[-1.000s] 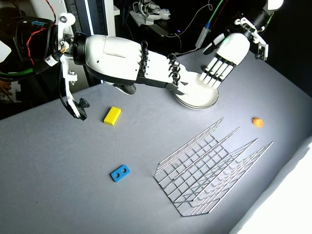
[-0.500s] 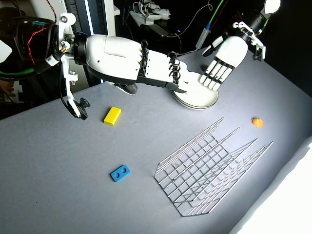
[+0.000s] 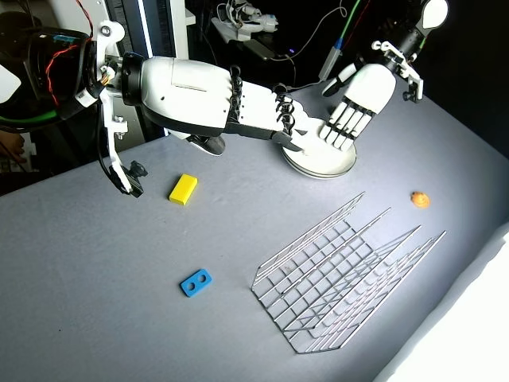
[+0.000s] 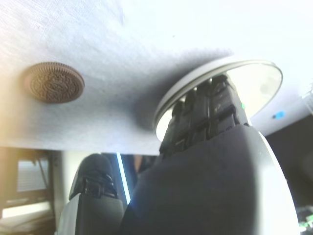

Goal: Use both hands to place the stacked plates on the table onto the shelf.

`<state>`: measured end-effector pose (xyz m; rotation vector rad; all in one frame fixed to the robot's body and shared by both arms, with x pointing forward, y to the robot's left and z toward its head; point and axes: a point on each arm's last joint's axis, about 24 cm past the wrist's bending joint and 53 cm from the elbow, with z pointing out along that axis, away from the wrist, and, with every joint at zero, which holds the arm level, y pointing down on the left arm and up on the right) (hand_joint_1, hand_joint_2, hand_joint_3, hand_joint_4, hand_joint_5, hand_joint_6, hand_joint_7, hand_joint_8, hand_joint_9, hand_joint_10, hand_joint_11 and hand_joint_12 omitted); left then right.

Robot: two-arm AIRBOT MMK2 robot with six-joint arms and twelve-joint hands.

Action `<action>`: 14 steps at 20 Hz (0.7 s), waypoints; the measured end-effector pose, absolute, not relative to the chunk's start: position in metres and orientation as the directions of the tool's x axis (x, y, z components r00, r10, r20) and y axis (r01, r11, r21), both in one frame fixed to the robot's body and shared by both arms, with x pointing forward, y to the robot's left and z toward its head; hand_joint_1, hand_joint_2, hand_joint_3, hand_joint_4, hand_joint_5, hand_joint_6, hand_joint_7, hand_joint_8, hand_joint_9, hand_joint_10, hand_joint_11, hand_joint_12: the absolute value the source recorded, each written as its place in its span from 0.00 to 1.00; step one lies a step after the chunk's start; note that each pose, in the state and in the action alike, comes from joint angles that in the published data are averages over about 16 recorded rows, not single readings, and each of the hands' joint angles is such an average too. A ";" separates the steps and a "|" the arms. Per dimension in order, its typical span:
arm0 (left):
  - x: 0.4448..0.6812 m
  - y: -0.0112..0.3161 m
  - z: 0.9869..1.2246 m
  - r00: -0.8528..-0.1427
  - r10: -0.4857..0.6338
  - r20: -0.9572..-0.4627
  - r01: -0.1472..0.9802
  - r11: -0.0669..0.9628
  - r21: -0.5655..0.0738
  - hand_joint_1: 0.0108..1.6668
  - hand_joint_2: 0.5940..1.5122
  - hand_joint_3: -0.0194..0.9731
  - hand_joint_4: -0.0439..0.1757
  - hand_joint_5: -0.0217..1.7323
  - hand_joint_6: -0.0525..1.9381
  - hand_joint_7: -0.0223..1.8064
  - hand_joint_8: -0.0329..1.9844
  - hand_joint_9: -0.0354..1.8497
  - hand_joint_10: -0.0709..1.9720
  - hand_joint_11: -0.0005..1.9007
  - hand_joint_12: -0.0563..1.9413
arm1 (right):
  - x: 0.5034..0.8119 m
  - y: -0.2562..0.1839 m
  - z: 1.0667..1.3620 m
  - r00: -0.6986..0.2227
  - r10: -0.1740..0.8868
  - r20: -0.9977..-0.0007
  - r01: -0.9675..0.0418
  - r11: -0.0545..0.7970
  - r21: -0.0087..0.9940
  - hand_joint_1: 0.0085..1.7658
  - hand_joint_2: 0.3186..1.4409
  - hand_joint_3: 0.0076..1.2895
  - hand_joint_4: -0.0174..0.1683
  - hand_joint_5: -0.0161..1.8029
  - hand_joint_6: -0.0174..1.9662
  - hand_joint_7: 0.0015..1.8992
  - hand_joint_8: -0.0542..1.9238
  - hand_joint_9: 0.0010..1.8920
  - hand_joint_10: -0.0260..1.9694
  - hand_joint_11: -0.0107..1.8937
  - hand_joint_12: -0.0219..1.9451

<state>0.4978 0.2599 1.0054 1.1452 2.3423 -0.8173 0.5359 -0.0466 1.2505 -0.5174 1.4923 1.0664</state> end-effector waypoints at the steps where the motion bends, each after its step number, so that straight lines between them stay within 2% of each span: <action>1: 0.497 0.258 1.005 -0.585 0.564 -0.582 0.804 0.495 -0.329 0.00 0.63 0.03 0.19 0.01 0.02 0.01 0.01 0.03 0.03 0.01 0.02 | 0.536 -0.045 1.249 -0.226 0.237 -0.945 -0.816 0.484 0.316 0.68 0.65 0.01 0.09 0.04 0.02 0.01 0.03 0.01 0.02 0.01 0.21; 14: 0.491 0.200 1.007 -0.666 0.412 -0.622 0.725 0.553 -0.410 0.00 0.62 0.03 0.19 0.01 0.02 0.01 0.01 0.03 0.04 0.01 0.03 | 0.544 -0.024 1.239 -0.150 0.164 -0.975 -0.860 0.465 0.210 0.68 0.65 0.01 0.09 0.05 0.02 0.02 0.03 0.02 0.02 0.01 0.24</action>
